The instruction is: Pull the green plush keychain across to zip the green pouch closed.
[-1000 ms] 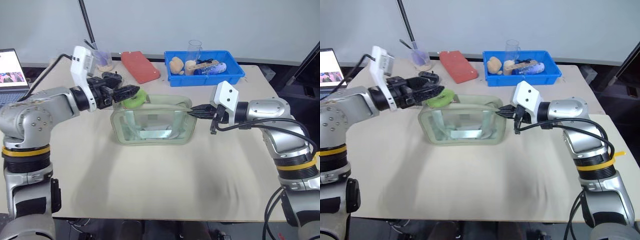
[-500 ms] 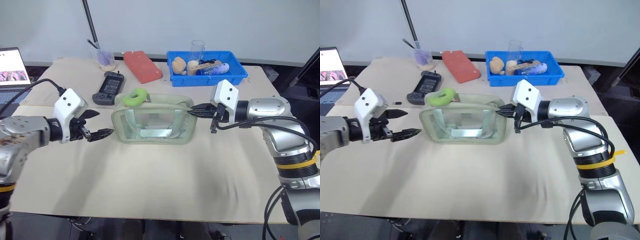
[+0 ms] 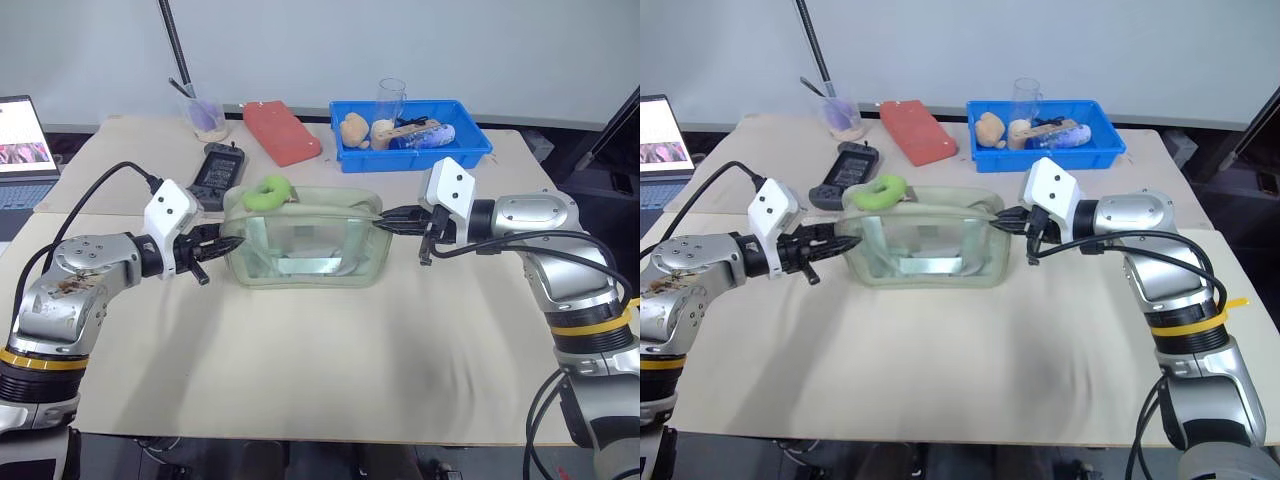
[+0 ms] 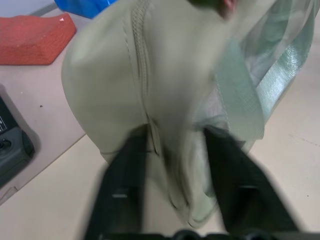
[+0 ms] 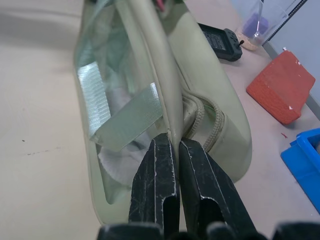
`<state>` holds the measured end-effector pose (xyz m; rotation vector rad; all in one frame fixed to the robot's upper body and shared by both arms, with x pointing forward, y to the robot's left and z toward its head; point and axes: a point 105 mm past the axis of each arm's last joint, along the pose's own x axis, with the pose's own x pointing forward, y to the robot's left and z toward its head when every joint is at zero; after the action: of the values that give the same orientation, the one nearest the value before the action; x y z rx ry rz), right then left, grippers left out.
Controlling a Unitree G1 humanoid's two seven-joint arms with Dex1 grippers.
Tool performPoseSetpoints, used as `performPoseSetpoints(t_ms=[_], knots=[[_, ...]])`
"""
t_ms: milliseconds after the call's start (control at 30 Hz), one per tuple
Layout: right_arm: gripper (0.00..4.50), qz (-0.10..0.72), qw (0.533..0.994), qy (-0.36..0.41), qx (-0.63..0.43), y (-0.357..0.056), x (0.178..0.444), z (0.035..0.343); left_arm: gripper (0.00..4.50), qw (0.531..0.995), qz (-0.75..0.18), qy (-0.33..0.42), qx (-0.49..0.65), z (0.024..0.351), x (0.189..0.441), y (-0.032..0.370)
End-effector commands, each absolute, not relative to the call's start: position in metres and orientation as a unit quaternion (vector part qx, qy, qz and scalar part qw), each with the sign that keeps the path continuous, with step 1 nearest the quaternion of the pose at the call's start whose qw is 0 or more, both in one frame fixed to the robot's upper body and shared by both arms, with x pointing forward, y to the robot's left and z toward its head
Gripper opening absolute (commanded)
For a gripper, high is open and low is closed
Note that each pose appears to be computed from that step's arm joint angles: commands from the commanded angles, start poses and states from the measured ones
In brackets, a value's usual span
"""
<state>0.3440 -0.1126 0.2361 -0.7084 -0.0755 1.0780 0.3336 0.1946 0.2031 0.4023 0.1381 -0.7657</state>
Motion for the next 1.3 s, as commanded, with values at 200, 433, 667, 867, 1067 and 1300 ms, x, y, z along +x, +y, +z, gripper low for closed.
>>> performPoseSetpoints(t_ms=[200, 433, 667, 867, 1067, 1300], knots=[[1.50, 0.509, 0.779, -0.045, -0.365, -0.123, 0.336, 0.262, 0.00, 0.901, -0.365, 0.036, 0.232, 0.214, 0.341, 0.194], [3.86, 0.527, 0.759, -0.136, -0.358, -0.079, 0.332, 0.308, 0.00, 0.898, -0.372, 0.031, 0.232, 0.213, 0.344, 0.192], [4.48, 0.551, 0.736, -0.182, -0.348, -0.011, 0.335, 0.302, 0.00, 0.894, -0.380, 0.029, 0.234, 0.211, 0.346, 0.189], [4.48, 0.561, 0.699, -0.199, -0.397, 0.029, 0.338, 0.280, 0.00, 0.893, -0.385, 0.026, 0.232, 0.209, 0.344, 0.185], [4.48, 0.570, 0.691, -0.209, -0.392, 0.048, 0.339, 0.281, 0.00, 0.891, -0.389, 0.029, 0.232, 0.205, 0.340, 0.183], [2.29, 0.560, 0.677, -0.206, -0.431, 0.043, 0.348, 0.274, 0.00, 0.892, -0.386, 0.029, 0.232, 0.203, 0.338, 0.182]])
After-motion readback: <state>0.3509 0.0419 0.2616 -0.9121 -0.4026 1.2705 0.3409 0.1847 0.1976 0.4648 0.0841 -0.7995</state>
